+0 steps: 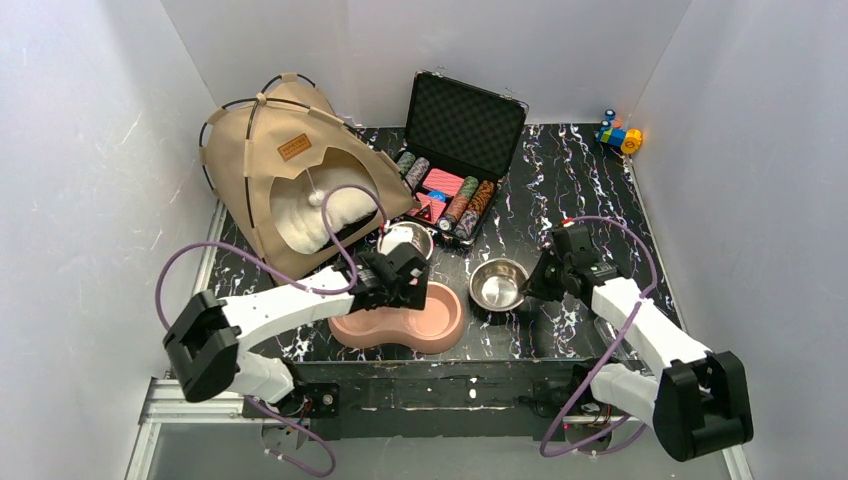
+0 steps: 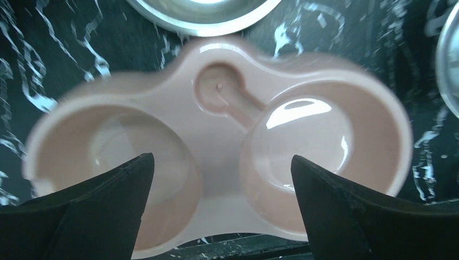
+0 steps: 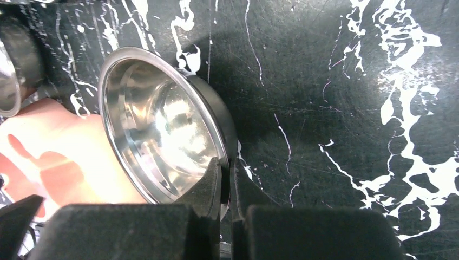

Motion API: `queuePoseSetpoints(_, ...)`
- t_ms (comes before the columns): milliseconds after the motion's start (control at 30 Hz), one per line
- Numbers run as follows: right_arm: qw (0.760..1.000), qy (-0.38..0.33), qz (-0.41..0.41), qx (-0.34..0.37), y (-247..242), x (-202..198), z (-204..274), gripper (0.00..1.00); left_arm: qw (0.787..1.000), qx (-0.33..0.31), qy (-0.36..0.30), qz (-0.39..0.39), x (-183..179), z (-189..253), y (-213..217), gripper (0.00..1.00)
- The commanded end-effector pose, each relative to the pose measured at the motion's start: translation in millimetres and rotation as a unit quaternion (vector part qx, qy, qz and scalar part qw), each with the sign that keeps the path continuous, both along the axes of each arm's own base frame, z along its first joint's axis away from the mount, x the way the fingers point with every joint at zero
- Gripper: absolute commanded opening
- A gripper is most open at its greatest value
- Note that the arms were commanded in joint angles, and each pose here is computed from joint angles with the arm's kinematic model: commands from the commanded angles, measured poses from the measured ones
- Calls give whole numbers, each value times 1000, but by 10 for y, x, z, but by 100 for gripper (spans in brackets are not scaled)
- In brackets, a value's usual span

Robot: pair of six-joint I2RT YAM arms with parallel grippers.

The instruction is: Set up the pet tent

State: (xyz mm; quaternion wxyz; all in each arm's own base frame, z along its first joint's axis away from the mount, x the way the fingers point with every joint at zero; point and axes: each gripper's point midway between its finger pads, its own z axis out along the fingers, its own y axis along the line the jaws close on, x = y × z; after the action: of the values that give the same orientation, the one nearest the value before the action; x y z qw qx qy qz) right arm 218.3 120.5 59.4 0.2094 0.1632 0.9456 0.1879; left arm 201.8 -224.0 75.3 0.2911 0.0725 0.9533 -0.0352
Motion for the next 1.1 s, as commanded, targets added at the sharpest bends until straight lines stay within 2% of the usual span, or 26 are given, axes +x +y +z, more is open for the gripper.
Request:
queuePoseSetpoints(0, 997, -77, 23, 7, 19, 120, 431, 1, 992, -37, -96, -72, 339, 742, -20, 98)
queuePoseSetpoints(133, 982, -158, 86, 49, 246, 94, 871, 1, 982, -70, -131, -114, 599, 1152, 107, 98)
queuePoseSetpoints(233, 972, -184, 126, 74, 470, 28, 1081, 1, 979, -81, -143, -119, 832, 1331, 272, 98)
queuePoseSetpoints(367, 963, -177, 180, 94, 863, -117, 1135, 1, 976, -76, -159, -124, 1034, 1369, 409, 98)
queuePoseSetpoints(467, 960, -157, 214, 85, 1134, -227, 1040, 1, 974, -86, -170, -121, 1071, 1240, 439, 98)
queuePoseSetpoints(733, 955, -123, 254, 96, 1547, -359, 818, 1, 972, -85, -198, -95, 1083, 1235, 578, 98)
queuePoseSetpoints(933, 954, -114, 265, 83, 1743, -302, 727, 1, 979, -56, -180, -78, 1139, 1116, 652, 98)
queuePoseSetpoints(967, 954, -113, 265, 79, 1761, -289, 719, 3, 979, -56, -178, -79, 1143, 1104, 647, 98)
queuePoseSetpoints(1000, 955, -113, 265, 74, 1770, -275, 712, 9, 979, -56, -178, -79, 1143, 1102, 646, 98)
queuePoseSetpoints(1067, 956, -114, 263, 62, 1757, -258, 698, 28, 979, -56, -180, -79, 1134, 1114, 656, 98)
